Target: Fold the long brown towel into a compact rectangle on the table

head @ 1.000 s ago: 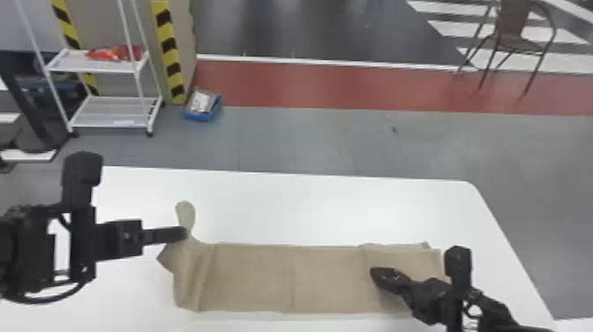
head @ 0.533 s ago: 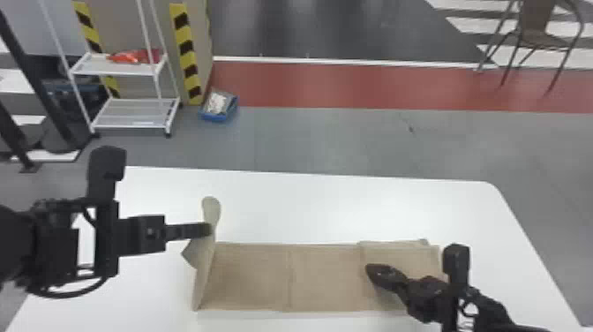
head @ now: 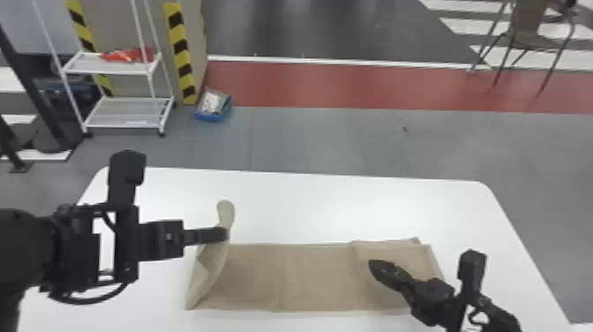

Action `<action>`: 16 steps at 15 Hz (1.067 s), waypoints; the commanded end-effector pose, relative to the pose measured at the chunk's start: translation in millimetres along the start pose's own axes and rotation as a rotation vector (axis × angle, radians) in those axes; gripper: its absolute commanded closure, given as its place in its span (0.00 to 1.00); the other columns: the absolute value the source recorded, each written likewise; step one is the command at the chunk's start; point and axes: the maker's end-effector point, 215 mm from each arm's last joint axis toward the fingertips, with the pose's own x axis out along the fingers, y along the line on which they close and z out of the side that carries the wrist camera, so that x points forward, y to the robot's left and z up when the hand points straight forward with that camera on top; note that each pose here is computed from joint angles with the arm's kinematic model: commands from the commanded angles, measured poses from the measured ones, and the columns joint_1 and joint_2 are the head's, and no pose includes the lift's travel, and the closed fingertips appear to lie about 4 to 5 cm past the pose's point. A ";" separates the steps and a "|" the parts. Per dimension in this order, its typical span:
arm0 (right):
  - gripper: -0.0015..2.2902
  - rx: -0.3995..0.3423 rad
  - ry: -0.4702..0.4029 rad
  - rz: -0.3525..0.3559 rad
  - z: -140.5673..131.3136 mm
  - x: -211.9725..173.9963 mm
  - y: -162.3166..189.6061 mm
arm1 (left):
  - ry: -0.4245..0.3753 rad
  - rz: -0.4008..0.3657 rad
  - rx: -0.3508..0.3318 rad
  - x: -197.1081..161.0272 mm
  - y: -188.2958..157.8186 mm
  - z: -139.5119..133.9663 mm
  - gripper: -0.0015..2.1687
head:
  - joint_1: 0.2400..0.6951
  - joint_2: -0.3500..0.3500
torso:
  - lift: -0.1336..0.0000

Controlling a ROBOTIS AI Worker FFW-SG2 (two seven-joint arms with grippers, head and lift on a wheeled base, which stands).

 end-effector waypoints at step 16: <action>0.65 0.001 -0.106 -0.062 13.4 -39.2 -29.9 | -0.195 -0.017 -0.005 119.6 -59.8 -25.8 0.72 | 1.00 0.08 | 1.00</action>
